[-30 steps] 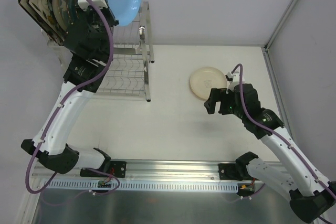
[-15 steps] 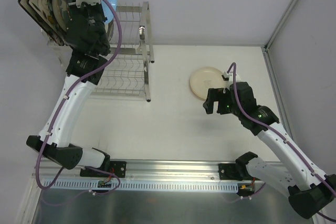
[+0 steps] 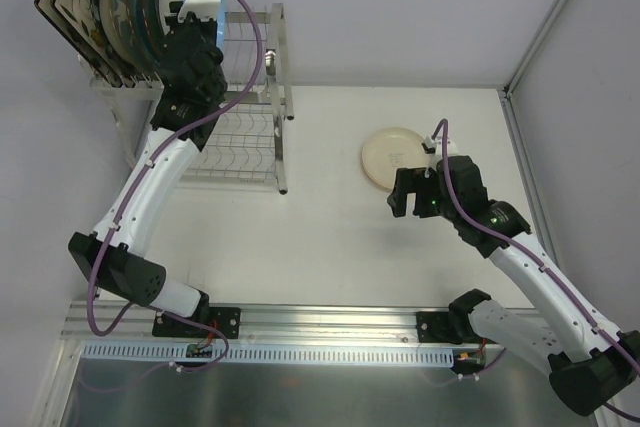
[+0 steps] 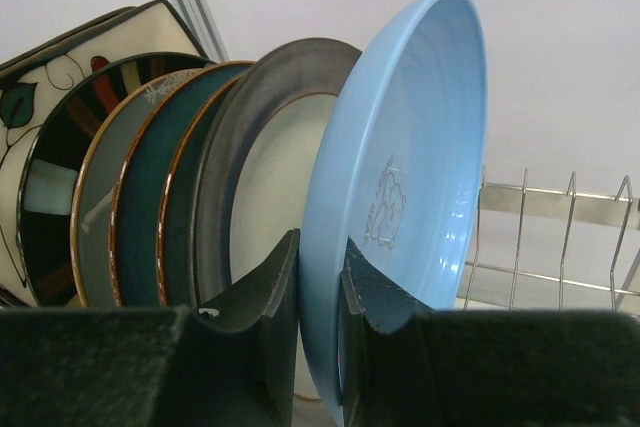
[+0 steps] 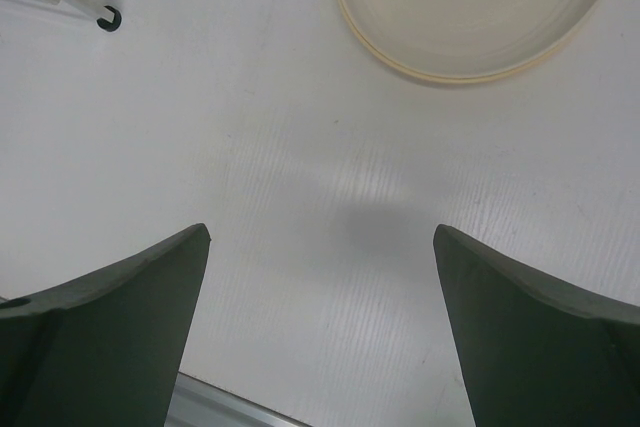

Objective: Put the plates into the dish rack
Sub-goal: Insert the plate into the dish rack

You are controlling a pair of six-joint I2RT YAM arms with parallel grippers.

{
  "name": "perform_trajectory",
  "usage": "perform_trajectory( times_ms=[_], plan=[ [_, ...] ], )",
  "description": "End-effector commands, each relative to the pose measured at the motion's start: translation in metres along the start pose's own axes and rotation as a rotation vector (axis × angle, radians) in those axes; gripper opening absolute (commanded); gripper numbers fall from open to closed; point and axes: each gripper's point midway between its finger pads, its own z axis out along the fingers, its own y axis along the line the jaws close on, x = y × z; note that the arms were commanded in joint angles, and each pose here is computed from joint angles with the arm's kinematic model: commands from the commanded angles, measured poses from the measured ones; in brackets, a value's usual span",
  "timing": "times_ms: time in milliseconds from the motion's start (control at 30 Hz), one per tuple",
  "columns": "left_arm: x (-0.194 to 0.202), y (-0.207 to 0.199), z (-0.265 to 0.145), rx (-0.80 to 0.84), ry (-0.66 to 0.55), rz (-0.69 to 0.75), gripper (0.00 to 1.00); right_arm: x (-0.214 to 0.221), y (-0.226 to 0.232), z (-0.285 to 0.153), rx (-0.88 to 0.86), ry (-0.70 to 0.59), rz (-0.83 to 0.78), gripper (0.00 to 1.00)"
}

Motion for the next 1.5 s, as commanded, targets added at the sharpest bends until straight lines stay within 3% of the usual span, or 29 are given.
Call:
perform_trajectory(
  times_ms=[0, 500, 1067, 1467],
  plan=[
    [-0.011, 0.010, 0.002, -0.025, -0.043, -0.006, 0.00, -0.001, -0.003, 0.001, 0.016, -0.010, -0.021, 1.00],
    [0.023, -0.004, 0.003, 0.017, 0.025, 0.036, 0.01, 0.002, -0.002, 0.001, 0.007, -0.007, -0.017, 1.00],
    [0.023, -0.009, -0.004, 0.074, 0.030, -0.029, 0.36, 0.004, -0.001, 0.001, 0.001, -0.002, -0.014, 1.00],
    [-0.011, 0.002, -0.022, 0.134, -0.035, -0.150, 0.74, -0.001, 0.001, 0.000, -0.007, -0.014, -0.010, 1.00]
  ],
)
